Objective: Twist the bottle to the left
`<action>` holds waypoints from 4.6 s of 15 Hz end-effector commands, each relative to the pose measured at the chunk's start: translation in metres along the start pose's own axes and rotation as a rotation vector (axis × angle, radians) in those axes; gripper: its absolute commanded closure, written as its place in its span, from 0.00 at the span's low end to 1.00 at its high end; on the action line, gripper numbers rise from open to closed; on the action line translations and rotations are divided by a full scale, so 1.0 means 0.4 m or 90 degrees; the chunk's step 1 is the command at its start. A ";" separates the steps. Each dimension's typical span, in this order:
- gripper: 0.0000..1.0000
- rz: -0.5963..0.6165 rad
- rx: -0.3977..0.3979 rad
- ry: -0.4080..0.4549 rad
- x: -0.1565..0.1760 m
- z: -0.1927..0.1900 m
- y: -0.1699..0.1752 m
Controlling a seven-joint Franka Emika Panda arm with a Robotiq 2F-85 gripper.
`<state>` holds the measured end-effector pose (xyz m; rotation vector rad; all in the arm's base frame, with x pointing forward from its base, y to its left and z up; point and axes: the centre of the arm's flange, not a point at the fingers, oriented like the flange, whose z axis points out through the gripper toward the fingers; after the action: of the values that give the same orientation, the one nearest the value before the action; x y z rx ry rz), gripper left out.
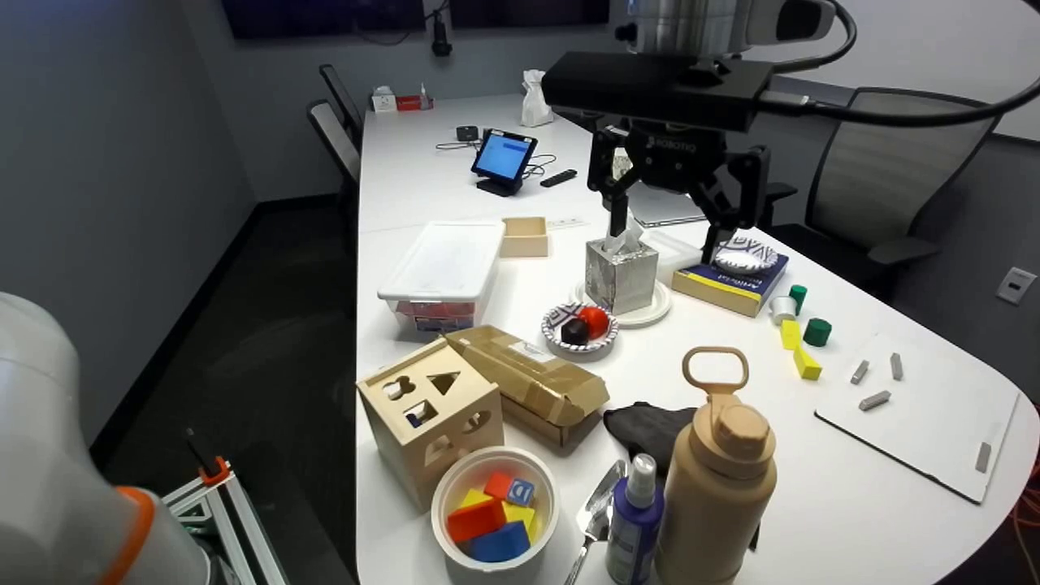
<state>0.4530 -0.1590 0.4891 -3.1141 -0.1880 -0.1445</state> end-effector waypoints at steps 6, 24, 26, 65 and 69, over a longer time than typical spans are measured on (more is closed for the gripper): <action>0.00 0.000 0.000 0.000 0.000 0.000 0.000; 0.00 0.446 -0.047 0.023 -0.210 0.093 0.083; 0.00 0.495 -0.068 0.033 -0.230 0.124 0.110; 0.42 0.601 -0.080 0.066 -0.173 0.246 0.227; 0.73 0.601 -0.083 0.066 -0.173 0.248 0.228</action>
<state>0.4014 -0.2531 0.3829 -2.9306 1.2709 -0.2668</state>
